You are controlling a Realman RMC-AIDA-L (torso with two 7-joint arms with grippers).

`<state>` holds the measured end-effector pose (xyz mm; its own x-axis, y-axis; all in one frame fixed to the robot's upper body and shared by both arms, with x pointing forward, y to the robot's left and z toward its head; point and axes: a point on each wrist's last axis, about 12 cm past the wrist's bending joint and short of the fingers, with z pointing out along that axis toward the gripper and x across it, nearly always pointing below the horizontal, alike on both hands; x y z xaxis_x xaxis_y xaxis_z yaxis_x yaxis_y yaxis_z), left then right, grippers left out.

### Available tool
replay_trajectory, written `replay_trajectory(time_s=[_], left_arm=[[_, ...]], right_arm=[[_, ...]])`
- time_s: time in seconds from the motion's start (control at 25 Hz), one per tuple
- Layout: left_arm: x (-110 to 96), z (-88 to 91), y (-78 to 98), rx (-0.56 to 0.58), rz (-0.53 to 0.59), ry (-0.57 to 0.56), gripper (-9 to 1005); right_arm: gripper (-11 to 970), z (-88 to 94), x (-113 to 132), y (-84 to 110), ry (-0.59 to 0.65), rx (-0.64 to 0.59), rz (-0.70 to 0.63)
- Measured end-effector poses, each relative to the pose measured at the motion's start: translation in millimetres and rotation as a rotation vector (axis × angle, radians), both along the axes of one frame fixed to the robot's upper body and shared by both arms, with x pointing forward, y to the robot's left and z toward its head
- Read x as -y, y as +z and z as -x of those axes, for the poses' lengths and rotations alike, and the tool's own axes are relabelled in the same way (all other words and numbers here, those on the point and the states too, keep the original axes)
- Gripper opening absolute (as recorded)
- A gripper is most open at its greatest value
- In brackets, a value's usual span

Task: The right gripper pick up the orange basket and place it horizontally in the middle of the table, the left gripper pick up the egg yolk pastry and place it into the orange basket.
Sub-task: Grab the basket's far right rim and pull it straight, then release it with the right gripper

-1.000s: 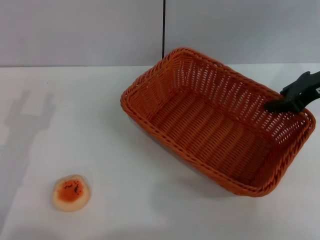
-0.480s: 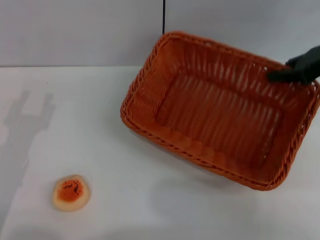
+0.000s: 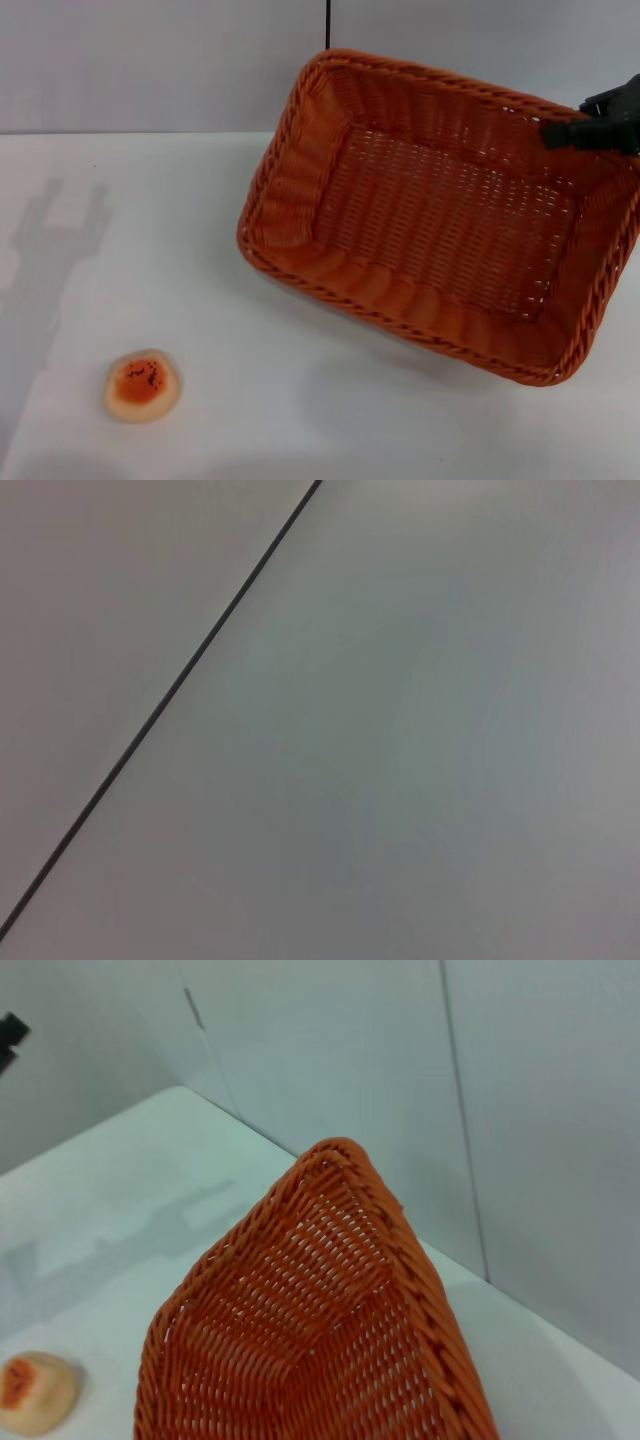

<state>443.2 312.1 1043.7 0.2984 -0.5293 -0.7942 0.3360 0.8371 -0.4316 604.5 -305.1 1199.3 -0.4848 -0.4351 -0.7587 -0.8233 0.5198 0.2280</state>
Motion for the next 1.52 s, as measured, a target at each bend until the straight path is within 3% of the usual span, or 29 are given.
replay_trajectory(time_s=[0.32,0.56,0.96,1.52], left_arm=[[0,-0.6,0.0,-0.001,0.000,0.000,691],[0,-1.2,0.1,-0.002,0.000,-0.002,690],[1,-1.5,-0.2,-0.004,0.002,-0.003,690],[2,-3.2,-0.6,-0.010,0.001,-0.004,690]], right_arm=[[167,5.6,-4,16.4,0.110,0.040,-0.038],[167,11.0,-22,28.4,0.314,0.061,-0.016],[166,12.7,-47,17.4,0.464,0.023,0.085],[166,8.7,-54,1.7,0.492,0.002,0.092]])
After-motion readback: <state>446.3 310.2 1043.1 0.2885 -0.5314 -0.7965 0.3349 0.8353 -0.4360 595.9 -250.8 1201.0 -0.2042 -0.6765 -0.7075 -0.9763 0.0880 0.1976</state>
